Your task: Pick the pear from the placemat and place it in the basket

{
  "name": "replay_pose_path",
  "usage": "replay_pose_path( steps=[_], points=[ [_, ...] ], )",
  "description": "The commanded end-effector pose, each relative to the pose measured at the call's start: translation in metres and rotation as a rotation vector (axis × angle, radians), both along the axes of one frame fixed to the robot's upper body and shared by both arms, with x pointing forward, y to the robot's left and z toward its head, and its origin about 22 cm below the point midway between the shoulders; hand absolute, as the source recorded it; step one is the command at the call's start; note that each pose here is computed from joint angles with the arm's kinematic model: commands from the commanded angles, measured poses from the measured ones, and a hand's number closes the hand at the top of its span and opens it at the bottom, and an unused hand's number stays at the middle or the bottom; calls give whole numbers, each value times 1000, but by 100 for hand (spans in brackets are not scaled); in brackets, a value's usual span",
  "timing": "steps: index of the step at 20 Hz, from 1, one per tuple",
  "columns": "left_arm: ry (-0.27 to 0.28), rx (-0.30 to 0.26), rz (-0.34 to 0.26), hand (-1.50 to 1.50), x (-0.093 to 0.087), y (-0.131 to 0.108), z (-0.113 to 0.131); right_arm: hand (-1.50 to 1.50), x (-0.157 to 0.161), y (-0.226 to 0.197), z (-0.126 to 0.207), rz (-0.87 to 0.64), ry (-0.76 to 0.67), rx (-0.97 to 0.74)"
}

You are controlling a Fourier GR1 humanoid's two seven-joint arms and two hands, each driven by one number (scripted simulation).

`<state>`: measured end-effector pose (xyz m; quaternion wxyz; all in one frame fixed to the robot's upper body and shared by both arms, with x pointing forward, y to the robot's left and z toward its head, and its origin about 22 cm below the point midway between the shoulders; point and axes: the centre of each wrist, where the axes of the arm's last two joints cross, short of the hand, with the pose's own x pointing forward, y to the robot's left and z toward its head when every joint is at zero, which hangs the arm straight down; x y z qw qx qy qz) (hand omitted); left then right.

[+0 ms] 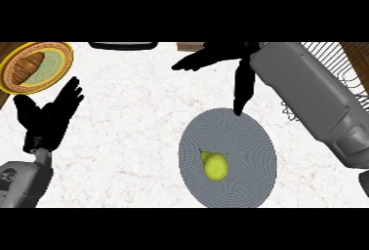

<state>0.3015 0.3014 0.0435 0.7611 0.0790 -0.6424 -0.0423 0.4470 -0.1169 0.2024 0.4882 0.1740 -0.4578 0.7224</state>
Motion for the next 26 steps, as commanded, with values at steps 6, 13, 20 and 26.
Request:
replay_pose_path(
  steps=[6,13,20,26],
  points=[
    [-10,3,4,0,-3,0,2,-150,-21,-20,-94,45,88,120],
    [3,0,22,0,-3,-1,9,-150,-51,17,-156,-6,171,198],
    [8,18,7,0,2,-7,-5,-150,-56,29,-182,85,121,17],
    [6,11,19,0,-5,1,-23,-150,-52,3,-185,106,102,-11]
  ],
)
